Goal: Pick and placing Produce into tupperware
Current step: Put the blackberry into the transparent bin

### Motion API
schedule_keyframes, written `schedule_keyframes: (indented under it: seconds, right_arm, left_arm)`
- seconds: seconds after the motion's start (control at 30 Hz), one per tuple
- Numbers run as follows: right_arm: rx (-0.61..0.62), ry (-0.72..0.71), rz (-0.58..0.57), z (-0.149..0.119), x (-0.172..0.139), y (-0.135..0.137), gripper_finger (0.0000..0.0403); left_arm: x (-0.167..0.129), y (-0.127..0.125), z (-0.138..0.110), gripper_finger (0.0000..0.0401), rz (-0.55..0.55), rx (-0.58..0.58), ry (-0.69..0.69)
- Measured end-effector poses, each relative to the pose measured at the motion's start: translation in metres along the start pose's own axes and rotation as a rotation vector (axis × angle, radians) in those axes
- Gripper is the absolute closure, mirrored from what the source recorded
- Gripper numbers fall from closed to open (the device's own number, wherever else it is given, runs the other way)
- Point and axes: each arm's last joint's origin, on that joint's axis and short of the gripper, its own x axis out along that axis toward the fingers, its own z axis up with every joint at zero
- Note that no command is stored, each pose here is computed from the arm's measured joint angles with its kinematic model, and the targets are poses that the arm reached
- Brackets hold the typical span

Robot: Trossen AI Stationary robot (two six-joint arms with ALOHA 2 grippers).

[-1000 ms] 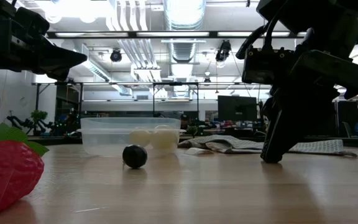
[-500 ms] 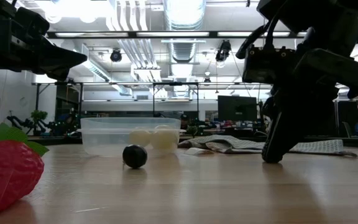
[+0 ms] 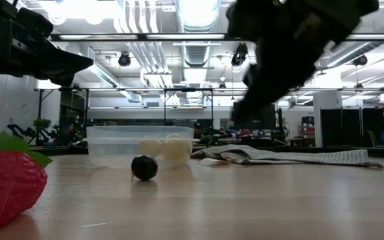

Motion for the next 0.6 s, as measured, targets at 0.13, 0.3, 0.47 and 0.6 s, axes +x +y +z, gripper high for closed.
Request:
schedule_keyframes:
  seconds: [0.13,0.3,0.47,0.6]
  right_arm:
    - [-0.026,-0.063,-0.041,0.02,-0.002,-0.005,0.0329]
    - [-0.062,-0.106,-0.081,0.041,-0.002,-0.02,0.0329]
    - [-0.085,-0.127,-0.113,0.059,0.004,-0.037,0.0329]
    - [-0.123,-0.118,-0.129,0.068,0.016,-0.05,0.0329]
  left_arm:
    - [0.0,0.0,0.0,0.0401,0.0,0.0,0.0]
    - [0.0,0.0,0.0,0.0401,-0.001,0.0,0.0]
    - [0.0,0.0,0.0,0.0401,0.0,0.0,0.0]
    - [0.0,0.0,0.0,0.0401,0.0,0.0,0.0]
